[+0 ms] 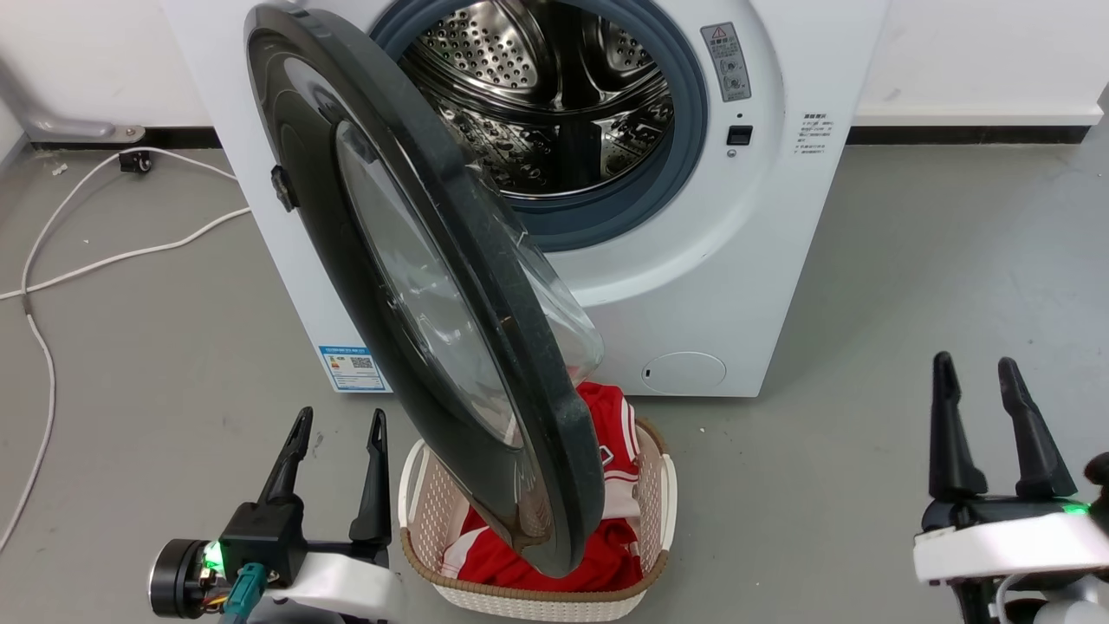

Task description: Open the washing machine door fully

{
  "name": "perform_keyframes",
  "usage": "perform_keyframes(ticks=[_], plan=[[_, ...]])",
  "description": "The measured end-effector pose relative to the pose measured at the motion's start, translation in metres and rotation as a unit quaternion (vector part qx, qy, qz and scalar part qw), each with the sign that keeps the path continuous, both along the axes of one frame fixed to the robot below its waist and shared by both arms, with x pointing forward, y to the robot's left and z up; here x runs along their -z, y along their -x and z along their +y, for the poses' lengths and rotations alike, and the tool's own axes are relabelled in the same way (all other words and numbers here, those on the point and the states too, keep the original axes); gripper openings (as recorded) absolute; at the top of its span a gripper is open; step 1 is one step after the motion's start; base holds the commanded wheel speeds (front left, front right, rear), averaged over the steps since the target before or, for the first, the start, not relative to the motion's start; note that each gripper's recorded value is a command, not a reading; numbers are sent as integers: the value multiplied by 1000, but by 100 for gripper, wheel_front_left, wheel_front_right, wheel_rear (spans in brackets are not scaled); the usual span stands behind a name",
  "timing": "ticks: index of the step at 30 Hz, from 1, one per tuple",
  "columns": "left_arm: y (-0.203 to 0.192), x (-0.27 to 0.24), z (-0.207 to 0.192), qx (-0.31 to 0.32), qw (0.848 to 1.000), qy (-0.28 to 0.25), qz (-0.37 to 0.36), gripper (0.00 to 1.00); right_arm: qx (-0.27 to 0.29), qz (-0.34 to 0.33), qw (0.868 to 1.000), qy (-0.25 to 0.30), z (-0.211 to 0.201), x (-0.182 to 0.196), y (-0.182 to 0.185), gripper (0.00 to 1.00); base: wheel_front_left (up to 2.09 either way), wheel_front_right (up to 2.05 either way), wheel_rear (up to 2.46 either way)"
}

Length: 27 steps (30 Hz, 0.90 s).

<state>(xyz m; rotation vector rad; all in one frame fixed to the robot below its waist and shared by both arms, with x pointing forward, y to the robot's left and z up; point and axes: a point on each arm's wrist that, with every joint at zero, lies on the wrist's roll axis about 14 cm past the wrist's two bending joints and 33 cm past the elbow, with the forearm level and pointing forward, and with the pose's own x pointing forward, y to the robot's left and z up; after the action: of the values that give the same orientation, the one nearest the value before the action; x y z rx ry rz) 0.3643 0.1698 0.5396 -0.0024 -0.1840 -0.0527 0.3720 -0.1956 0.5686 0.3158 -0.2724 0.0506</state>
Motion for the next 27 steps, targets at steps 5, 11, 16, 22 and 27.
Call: perform_keyframes(ticks=[5, 11, 16, 22, 27], plan=[[0, 1, 2, -2, 1000, -1, 1, 100, -12, 3, 993, 115, 23, -10, 13, 100, 0, 0, 0], [0, 1, 4, -4, 1000, -4, 1, 100, -31, 49, 989, 136, 35, 14, 30, 100, 0, 0, 0], [-1, 2, 4, -3, 1000, -4, 2, 100, -28, 70, 989, 127, 31, 30, 35, 100, 0, 0, 0], [-1, 2, 3, -1, 1000, -6, 3, 100, -25, 74, 989, 122, 28, 35, 35, 100, 0, 0, 0], [-1, 2, 2, 0, 1000, -7, 4, 100, -24, 77, 989, 123, 28, 37, 34, 100, 0, 0, 0]])
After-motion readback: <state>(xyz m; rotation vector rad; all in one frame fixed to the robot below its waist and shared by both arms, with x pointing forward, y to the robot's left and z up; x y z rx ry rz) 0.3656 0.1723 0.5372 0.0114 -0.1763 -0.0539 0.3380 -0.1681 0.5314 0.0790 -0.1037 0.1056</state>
